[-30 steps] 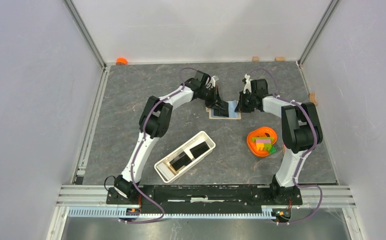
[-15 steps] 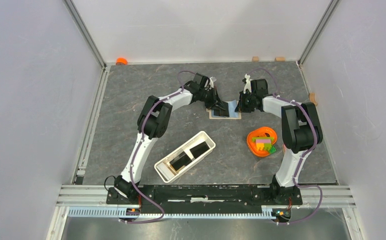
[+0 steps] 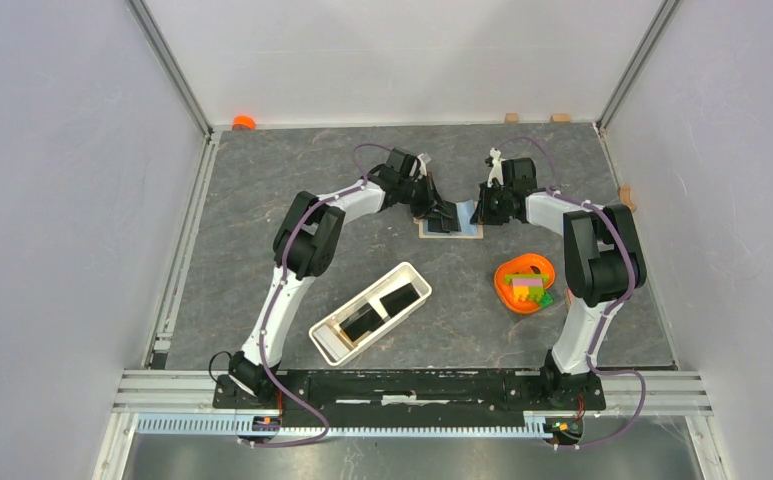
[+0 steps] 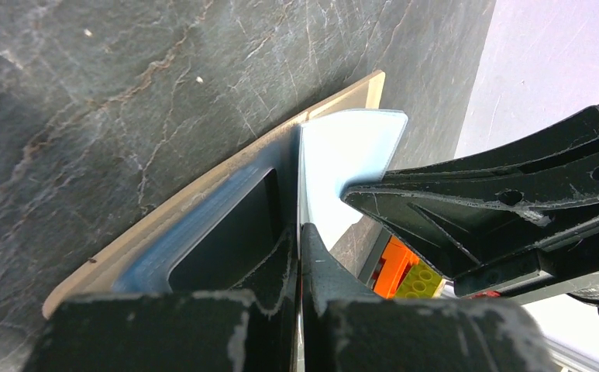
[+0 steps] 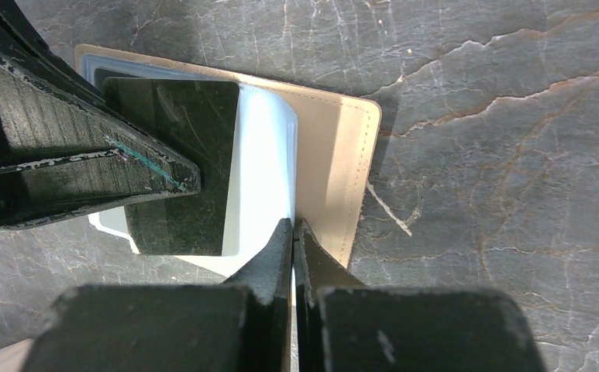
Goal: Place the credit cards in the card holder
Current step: Insert the credit card into the card holder.
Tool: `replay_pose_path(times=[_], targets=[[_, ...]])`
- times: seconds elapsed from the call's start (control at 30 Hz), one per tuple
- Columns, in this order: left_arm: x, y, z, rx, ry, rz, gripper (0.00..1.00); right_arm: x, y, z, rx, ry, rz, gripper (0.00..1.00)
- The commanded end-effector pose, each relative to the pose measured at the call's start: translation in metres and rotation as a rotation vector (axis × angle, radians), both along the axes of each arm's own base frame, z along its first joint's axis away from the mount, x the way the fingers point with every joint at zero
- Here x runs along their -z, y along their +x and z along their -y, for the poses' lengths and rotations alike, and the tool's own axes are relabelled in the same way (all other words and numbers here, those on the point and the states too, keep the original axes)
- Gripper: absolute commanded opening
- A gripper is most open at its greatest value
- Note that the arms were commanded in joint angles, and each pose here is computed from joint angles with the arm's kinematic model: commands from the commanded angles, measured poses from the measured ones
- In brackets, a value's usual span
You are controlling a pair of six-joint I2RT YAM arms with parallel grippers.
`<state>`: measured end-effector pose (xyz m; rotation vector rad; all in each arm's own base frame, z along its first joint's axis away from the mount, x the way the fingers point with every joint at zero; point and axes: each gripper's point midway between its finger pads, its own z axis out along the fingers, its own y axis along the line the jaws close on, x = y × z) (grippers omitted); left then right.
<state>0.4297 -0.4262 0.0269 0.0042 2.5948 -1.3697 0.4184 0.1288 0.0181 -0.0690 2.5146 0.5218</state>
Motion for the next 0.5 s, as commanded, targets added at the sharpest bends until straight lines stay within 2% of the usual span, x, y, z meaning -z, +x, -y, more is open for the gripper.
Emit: replay_pose_path(times=[0.0, 0.47], targets=[[0.026, -0.003, -0.003, -0.037, 0.063, -0.027, 0.02, -0.013, 0.005, -0.003, -0.011, -0.006, 0.026, 0.0], [0.025, -0.026, 0.004, 0.012, 0.045, -0.072, 0.02, -0.018, 0.007, -0.004, -0.012, -0.004, 0.035, 0.0]])
